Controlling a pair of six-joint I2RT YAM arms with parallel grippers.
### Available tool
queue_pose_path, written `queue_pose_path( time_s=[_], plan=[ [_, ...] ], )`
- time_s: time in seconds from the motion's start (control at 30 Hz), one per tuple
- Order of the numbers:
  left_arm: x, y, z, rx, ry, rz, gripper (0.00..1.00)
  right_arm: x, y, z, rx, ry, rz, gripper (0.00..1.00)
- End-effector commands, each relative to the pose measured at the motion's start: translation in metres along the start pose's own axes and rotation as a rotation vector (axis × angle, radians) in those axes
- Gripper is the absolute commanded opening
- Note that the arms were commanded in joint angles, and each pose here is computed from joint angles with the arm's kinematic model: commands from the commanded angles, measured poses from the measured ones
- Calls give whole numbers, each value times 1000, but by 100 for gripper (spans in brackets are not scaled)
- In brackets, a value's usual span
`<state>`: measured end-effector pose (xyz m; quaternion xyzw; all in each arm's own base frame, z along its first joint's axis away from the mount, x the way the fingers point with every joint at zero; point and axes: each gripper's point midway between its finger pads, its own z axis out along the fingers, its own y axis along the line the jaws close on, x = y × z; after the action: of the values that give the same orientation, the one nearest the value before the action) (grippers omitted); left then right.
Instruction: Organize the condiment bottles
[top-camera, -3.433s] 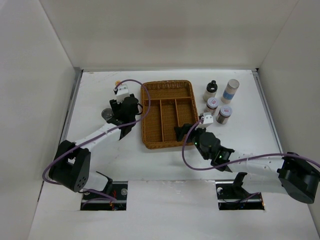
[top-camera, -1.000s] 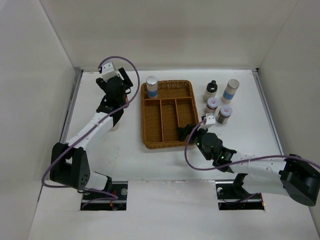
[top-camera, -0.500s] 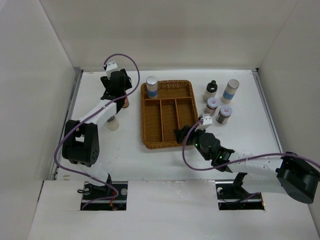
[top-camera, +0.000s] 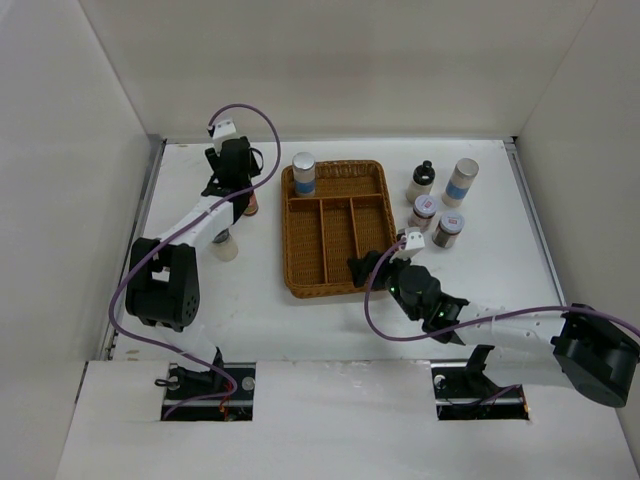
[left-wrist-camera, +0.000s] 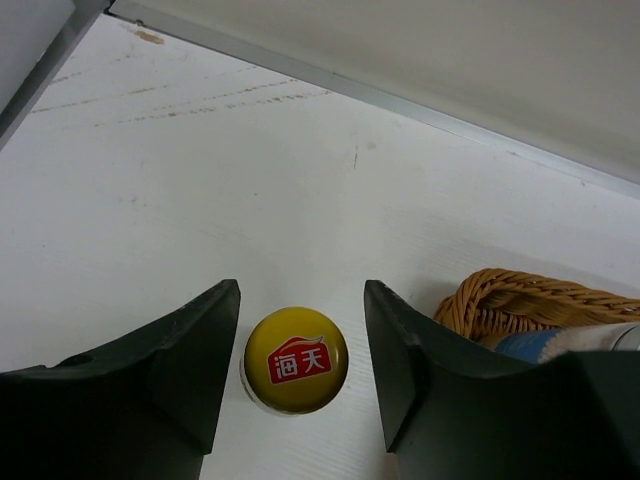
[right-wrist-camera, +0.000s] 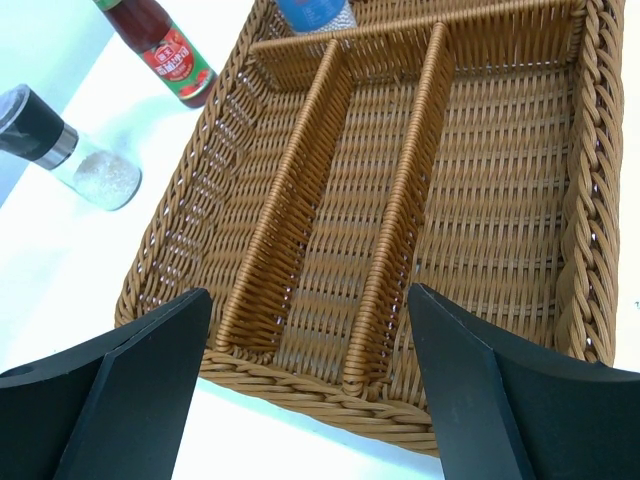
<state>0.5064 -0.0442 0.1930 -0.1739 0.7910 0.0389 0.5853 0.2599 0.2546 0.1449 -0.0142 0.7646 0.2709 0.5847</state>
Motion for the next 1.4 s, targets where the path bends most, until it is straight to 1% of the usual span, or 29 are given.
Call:
queue_pose_path(
  time_s=[0.0, 0.1, 0.2, 0.3, 0.37, 0.5, 0.63, 0.77, 0.9, 1.1, 1.37],
  plan=[
    [-15, -2, -1, -5, -36, -7, 48, -24, 18, 1, -42, -58, 29, 86],
    [-16, 0, 1, -17, -34, -2, 39, -23, 16, 1, -42, -60, 35, 86],
    [-21, 0, -2, -17, -43, 4, 26, -25, 17, 0, -41, -61, 31, 86],
    [-26, 3, -6, -30, -54, 5, 19, -26, 15, -1, -40, -68, 39, 86],
    [-38, 6, -14, -41, -81, -6, 16, -24, 15, 0, -38, -60, 41, 86],
    [-77, -1, -38, -10, -162, -44, 15, -27, 16, 0, -39, -72, 36, 86],
    [-122, -16, -78, 58, -256, -71, 15, -25, 16, 0, -40, -64, 41, 86],
    [-139, -34, -110, 129, -294, -97, 15, -30, 13, -3, -34, -85, 54, 87],
    [-135, -62, -140, 223, -295, -104, 15, -32, 13, -3, -34, -88, 53, 88],
    [-118, -101, -165, 327, -265, -95, 15, -36, 10, -6, -28, -103, 62, 89],
    [-92, -147, -159, 389, -240, -80, 15, -38, 7, -5, -14, -113, 59, 89]
  ],
)
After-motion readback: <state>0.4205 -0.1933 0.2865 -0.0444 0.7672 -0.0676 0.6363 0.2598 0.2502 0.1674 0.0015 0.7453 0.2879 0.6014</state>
